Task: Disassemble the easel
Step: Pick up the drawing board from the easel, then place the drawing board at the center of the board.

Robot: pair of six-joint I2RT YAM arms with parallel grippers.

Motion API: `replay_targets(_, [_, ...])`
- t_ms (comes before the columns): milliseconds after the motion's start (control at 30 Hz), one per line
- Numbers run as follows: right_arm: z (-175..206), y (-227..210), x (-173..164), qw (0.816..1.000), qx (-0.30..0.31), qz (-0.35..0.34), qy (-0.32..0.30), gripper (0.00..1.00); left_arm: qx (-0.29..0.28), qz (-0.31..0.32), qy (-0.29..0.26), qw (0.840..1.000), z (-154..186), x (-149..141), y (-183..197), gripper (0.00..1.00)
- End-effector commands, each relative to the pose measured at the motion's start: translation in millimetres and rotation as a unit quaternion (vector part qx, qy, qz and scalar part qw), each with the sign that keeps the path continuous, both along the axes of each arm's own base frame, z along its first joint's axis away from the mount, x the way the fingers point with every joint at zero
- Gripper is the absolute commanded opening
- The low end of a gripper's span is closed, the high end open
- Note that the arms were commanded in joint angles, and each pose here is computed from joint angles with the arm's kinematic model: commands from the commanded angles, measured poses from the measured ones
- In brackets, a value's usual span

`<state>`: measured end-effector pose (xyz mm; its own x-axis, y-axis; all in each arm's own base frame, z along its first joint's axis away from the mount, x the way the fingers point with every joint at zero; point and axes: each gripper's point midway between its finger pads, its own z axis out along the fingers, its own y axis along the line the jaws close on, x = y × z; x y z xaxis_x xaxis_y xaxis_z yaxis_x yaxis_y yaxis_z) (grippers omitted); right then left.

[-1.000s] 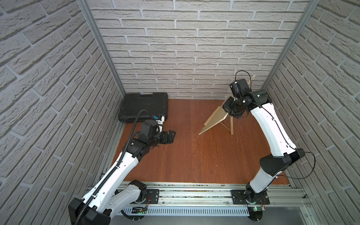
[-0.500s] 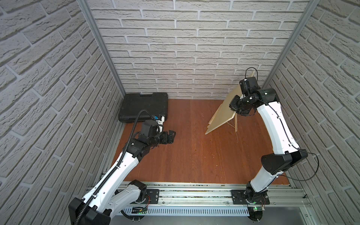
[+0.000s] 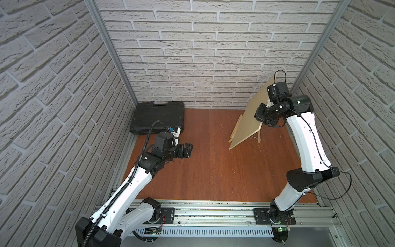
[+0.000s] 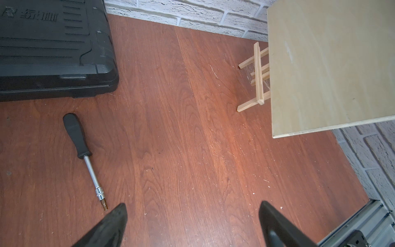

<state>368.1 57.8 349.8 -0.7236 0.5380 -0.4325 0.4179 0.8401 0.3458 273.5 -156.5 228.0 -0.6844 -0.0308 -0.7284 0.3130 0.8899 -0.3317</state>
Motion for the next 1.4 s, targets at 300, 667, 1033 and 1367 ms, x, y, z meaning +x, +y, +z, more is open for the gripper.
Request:
replay_targets(300, [169.8,22.4,-18.2,0.942,0.066,0.083,-0.318,0.03,-0.016,0.011,-0.02,1.0,9.9,3.0,0.6,0.97])
replay_targets(667, [195.7,81.7,-108.6,0.87,0.215,0.237,-0.375,0.03,-0.2,0.066,-0.033,0.977,46.6,20.8,16.1,0.98])
replay_targets(1033, [138.7,145.6,-134.8,0.834,0.298,0.336,-0.322,0.03,-0.349,0.032,0.058,0.935,36.6,27.4,-7.2,0.98])
replay_targets(1367, [110.3,175.1,-142.7,0.81,0.339,0.366,-0.307,0.02,-0.347,0.052,0.106,0.931,-12.5,11.5,-15.4,0.98])
